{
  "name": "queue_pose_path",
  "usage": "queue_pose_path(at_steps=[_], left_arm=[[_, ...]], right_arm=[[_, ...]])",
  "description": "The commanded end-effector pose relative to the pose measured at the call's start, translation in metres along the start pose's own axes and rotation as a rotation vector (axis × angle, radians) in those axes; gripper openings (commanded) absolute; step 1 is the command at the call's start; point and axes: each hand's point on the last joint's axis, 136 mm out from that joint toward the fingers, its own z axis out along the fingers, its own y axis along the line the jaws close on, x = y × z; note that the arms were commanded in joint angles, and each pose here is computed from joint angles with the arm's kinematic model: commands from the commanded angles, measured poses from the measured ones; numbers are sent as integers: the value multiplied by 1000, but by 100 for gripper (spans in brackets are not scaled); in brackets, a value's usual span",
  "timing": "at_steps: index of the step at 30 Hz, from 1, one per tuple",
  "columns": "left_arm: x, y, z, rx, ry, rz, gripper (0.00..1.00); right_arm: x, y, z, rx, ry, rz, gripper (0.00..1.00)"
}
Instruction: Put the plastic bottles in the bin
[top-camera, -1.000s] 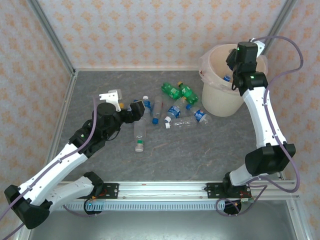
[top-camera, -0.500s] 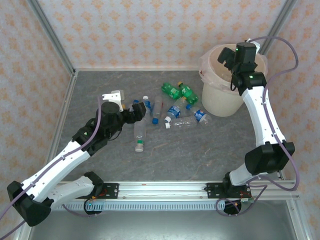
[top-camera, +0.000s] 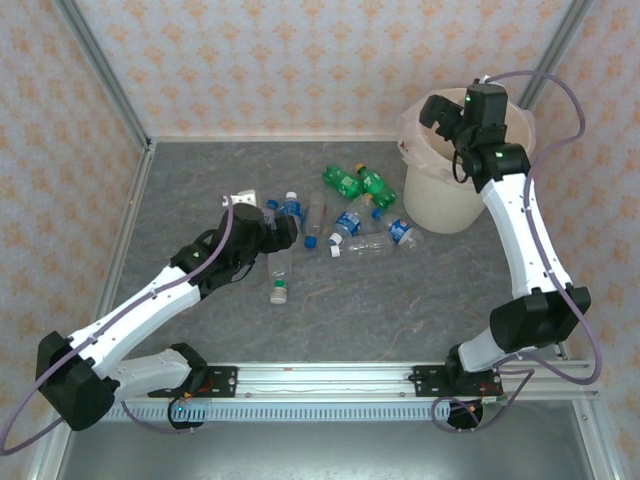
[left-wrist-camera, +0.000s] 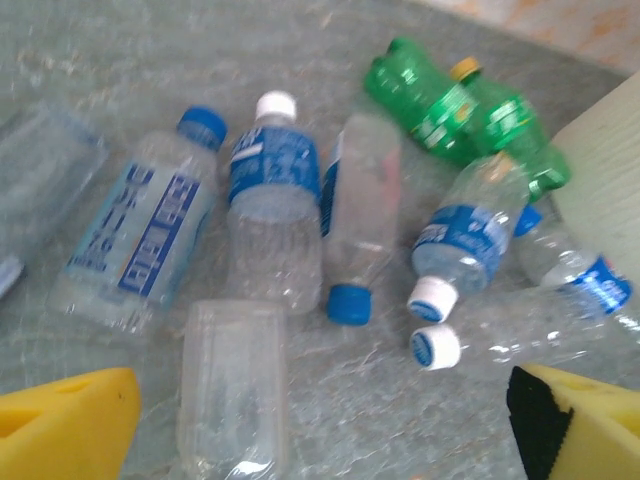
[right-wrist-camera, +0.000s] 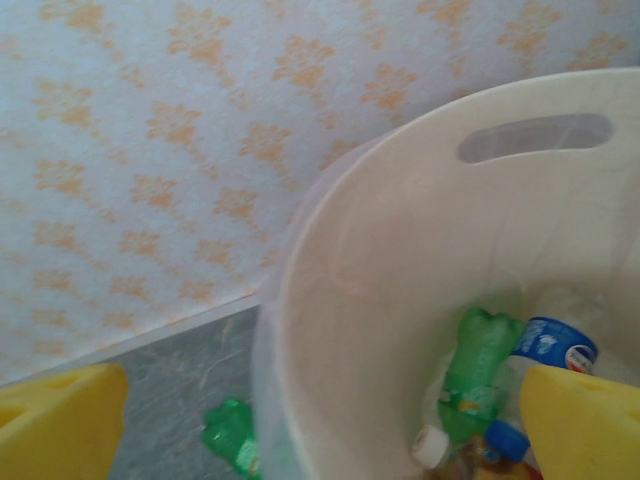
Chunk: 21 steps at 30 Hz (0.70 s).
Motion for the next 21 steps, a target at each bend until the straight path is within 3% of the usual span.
queue_pose_path(at_steps=[1,11,21], left_arm=[[29,23,9,-77,84,-17,91],[95,42,31,-60,230,-82,80],[130,41,40,-14,298,-84,73]], right_arm=[[-15,27,-28,-82,-34,-1,100],[1,74,-39,-177,-8,-28,100],[17,94,-37,-212,35,-50,100]])
